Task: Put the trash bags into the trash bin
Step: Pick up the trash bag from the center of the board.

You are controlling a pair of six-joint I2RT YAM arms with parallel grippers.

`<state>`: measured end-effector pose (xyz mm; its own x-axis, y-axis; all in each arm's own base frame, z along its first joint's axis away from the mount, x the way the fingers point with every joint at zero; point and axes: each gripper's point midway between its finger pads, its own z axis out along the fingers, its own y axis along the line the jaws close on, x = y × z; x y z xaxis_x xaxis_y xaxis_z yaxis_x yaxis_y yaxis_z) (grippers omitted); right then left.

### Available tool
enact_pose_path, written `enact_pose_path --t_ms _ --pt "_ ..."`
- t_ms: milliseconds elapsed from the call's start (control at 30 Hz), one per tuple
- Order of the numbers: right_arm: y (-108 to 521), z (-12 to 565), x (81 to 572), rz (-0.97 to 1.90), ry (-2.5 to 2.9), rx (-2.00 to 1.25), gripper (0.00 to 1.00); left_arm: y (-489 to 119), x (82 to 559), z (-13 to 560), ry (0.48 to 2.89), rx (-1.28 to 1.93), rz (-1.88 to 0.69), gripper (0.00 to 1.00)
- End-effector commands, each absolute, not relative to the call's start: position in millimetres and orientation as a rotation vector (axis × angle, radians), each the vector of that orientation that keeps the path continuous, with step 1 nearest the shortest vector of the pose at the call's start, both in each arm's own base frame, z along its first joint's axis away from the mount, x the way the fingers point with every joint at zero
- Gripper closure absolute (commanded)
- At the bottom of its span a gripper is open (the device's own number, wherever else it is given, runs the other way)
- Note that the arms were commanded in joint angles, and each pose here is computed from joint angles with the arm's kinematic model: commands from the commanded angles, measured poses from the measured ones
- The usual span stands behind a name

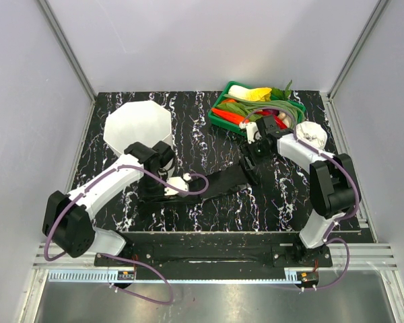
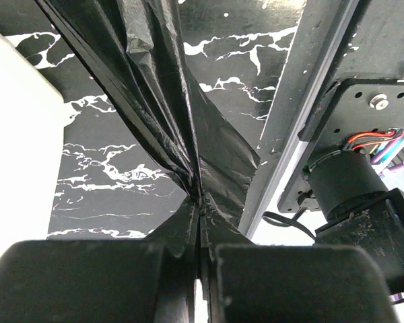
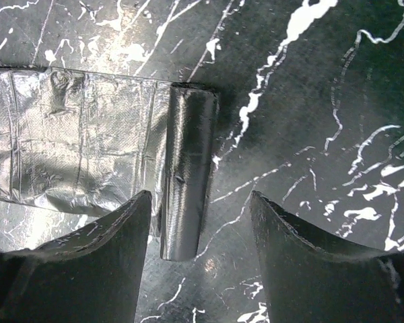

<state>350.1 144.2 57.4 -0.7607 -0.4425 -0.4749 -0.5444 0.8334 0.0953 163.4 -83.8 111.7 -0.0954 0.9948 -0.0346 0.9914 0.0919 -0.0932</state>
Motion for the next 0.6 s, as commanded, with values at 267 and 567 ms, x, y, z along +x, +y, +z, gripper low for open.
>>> enact_pose_path --t_ms 267,567 --pt "156 28 351 0.283 2.593 -0.793 0.53 -113 167 129 -2.328 -2.141 0.277 1.0" --pt "137 37 340 0.231 2.618 -0.758 0.82 -165 205 150 -2.48 -2.24 0.34 0.99"
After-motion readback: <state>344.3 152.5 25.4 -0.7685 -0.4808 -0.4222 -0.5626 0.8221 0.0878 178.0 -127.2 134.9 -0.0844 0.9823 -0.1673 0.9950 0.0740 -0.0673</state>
